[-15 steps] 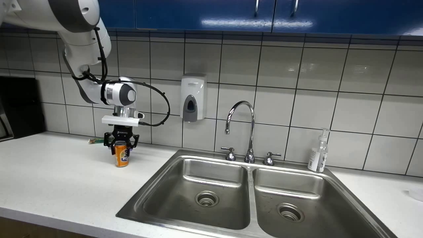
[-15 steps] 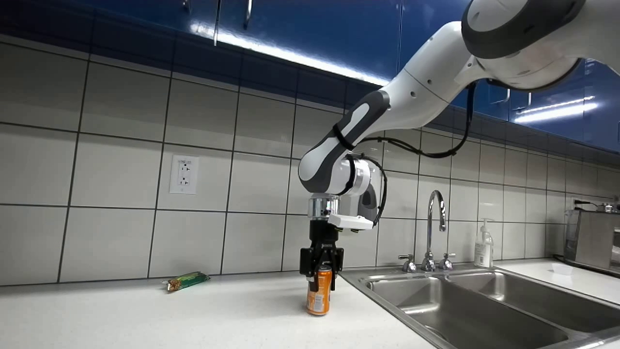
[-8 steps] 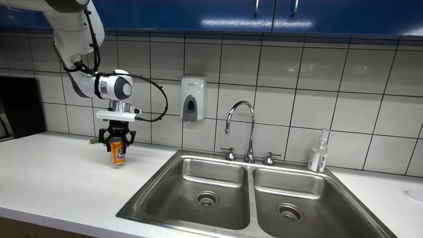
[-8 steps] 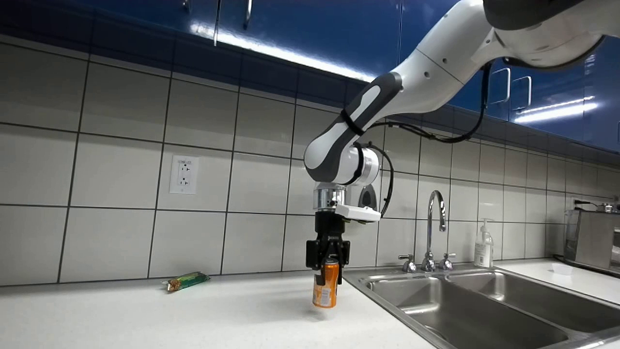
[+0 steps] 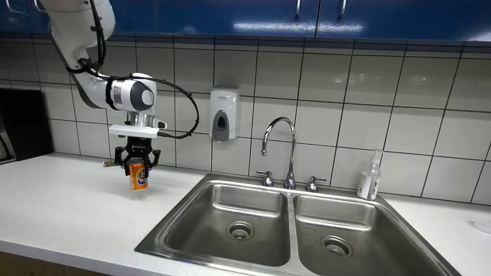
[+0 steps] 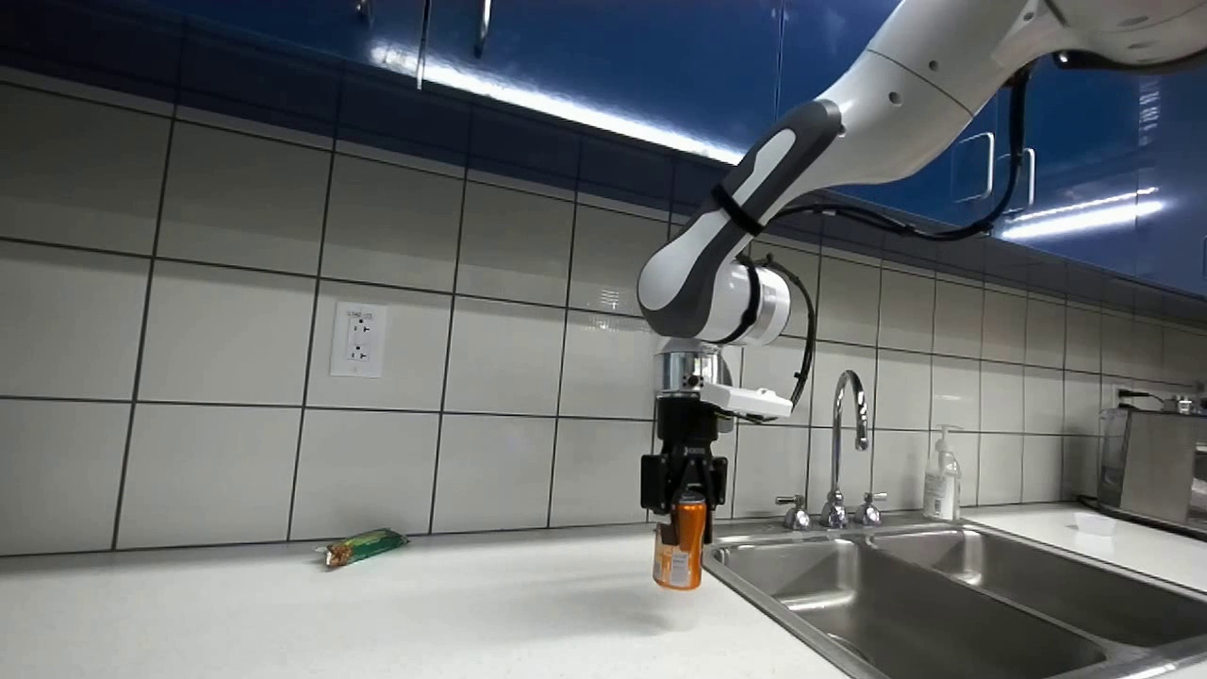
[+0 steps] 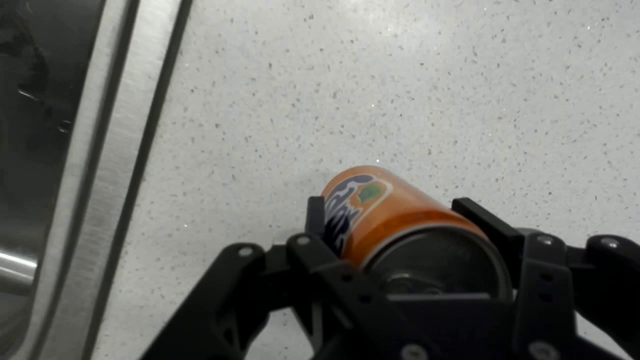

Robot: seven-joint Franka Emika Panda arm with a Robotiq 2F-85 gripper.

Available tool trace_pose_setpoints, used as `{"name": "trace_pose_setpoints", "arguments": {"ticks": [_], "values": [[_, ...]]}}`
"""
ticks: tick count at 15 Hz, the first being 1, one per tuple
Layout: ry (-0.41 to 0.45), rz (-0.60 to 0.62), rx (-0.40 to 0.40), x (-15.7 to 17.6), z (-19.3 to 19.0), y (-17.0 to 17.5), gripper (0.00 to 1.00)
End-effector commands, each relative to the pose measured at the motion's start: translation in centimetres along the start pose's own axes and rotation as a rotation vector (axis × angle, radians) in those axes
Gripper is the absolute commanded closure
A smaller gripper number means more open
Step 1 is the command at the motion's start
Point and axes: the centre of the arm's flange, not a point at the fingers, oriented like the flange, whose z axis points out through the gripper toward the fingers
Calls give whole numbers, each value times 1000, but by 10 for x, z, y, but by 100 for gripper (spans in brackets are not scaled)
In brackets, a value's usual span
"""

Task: Put the orange can inside the left sink

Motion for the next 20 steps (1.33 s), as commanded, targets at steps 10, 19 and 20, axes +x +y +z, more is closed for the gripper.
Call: {"name": "trace_pose_setpoints", "arguments": {"ticks": [10,19,20], "values": [[76,213,17,-108,-24,71,60],[81,273,8,-164,-35,181,60],[79,274,11,-169,-34,190,60]]}}
